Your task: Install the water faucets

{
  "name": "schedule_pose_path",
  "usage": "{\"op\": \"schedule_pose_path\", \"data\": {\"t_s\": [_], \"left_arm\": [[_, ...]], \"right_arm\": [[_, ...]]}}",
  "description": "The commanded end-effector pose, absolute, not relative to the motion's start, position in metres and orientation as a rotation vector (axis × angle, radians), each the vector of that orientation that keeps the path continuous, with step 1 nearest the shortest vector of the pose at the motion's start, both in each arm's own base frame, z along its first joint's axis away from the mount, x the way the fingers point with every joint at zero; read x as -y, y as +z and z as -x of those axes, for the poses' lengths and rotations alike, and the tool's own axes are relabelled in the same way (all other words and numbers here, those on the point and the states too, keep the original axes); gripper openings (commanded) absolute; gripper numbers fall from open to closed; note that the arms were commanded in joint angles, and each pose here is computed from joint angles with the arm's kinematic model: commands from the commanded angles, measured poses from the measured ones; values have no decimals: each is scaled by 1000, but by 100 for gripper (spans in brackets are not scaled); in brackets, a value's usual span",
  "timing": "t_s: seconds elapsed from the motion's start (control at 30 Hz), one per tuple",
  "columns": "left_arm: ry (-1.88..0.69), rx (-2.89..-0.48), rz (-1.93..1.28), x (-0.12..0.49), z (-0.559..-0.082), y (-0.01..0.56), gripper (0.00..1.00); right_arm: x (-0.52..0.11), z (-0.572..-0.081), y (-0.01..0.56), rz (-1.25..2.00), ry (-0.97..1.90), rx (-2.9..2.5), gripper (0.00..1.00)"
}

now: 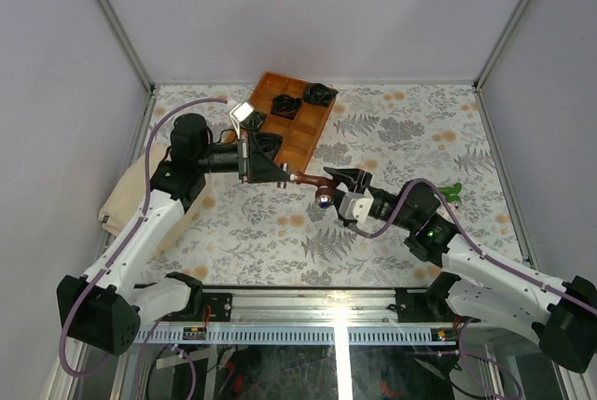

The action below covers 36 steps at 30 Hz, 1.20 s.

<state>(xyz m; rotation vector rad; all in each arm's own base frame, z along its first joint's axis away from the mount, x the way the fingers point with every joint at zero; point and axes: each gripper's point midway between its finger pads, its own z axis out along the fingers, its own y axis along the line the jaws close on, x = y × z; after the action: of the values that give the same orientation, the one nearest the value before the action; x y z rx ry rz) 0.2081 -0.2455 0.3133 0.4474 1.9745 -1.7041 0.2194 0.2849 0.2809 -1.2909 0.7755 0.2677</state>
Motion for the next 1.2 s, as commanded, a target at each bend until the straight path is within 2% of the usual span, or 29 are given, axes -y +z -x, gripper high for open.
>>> {"op": "schedule_pose_path", "data": {"t_s": [0.0, 0.13, 0.23, 0.27, 0.43, 0.57, 0.63, 0.67, 0.77, 0.87, 0.97, 1.17], "left_arm": [[-1639, -1962, -518, 242, -206, 307, 0], [-1577, -1897, -628, 239, -199, 301, 0], [-1502, -1835, -685, 235, -196, 297, 0], [-1487, -1811, -711, 235, -195, 296, 0], [-1392, -1705, -787, 231, -192, 288, 0], [-1266, -1579, -848, 225, -190, 288, 0], [-1221, -1528, -886, 223, -187, 288, 0], [-1204, -1511, -899, 222, -186, 288, 0], [-1174, -1468, -931, 221, -182, 291, 0], [-1166, -1435, -923, 220, -179, 299, 0], [-1217, -1418, -857, 222, -179, 311, 0], [-1370, -1379, -763, 227, -171, 333, 0]], "right_arm": [[-287, -197, 344, 1015, 545, -759, 40], [-288, -198, 358, 805, 825, -990, 35], [-295, -210, 354, 631, 997, -1247, 21], [-302, -212, 348, 589, 1063, -1344, 19], [-328, -189, 334, 491, 1555, -1608, 19], [-318, -189, 339, 234, 1891, -1643, 12], [-314, -183, 340, 163, 2014, -1656, 12], [-313, -179, 339, 136, 2067, -1675, 14], [-309, -168, 342, 75, 2205, -1693, 29], [-304, -156, 336, 126, 2227, -1680, 35], [-304, -158, 318, 150, 2095, -1740, 51], [-284, -178, 292, 231, 1612, -1799, 65]]}}
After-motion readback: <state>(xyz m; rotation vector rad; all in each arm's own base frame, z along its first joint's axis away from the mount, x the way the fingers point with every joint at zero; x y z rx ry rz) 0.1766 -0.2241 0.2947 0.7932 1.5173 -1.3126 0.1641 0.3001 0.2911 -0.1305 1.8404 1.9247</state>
